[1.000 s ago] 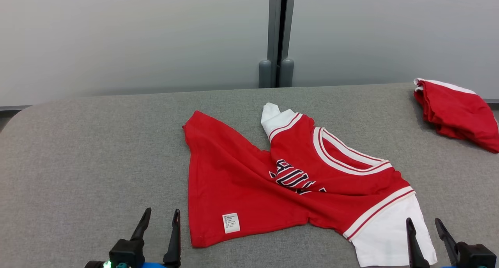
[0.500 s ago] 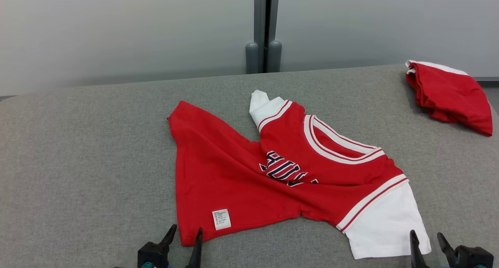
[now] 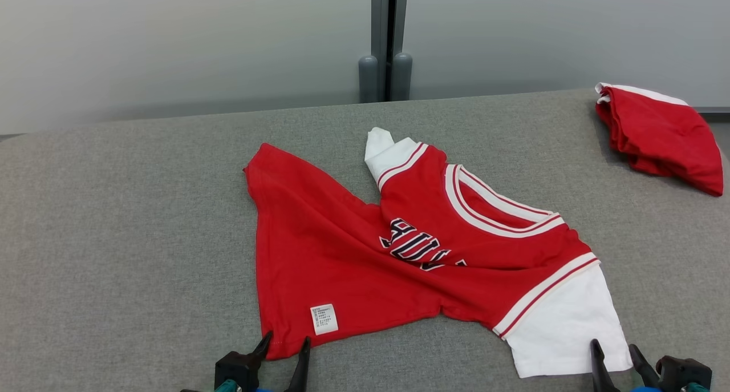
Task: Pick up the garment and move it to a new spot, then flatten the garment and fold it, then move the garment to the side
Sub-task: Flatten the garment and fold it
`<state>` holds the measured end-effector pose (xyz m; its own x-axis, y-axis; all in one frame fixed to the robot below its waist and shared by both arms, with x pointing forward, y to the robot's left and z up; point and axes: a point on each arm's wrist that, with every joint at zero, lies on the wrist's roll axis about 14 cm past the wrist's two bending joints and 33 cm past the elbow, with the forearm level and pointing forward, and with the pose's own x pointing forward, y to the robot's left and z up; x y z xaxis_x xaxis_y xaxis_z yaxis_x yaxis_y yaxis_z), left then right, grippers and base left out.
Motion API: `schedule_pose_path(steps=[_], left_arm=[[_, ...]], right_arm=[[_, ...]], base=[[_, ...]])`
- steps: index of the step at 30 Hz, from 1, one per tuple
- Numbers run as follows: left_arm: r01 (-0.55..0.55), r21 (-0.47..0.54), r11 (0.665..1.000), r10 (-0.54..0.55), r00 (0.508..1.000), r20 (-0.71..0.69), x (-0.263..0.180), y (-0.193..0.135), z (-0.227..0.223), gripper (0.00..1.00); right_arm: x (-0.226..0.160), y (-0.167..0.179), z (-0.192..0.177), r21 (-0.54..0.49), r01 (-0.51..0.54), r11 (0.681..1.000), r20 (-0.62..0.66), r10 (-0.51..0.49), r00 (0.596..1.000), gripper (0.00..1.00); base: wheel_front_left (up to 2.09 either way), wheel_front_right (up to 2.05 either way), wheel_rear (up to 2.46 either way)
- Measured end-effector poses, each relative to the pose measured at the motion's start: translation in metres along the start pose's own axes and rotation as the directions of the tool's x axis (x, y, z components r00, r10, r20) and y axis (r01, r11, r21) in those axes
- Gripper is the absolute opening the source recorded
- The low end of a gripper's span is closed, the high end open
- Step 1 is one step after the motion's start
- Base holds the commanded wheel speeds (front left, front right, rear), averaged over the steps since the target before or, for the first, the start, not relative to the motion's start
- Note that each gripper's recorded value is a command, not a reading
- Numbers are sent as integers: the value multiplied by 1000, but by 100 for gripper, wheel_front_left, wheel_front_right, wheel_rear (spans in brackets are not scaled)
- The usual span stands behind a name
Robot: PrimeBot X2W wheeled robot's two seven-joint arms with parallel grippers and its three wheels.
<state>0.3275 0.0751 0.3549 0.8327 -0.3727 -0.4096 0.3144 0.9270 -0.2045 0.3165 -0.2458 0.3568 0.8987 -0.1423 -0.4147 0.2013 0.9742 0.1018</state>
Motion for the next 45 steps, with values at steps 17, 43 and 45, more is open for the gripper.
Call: schedule_pose_path(steps=[17,43,45], left_arm=[[-63,25,998,64,998,-16,-4,15,-6,100],[70,-10,997,-70,998,-7,17,-18,6,0],[71,-13,997,-71,997,9,18,-19,11,0]], right_arm=[[2,4,-5,3,-10,1000,-20,11,1000,100],[18,32,-1,29,-90,996,-33,91,995,0],[20,39,8,27,-111,993,-3,112,994,0]], base=[[0,0,0],[0,0,0],[0,0,0]])
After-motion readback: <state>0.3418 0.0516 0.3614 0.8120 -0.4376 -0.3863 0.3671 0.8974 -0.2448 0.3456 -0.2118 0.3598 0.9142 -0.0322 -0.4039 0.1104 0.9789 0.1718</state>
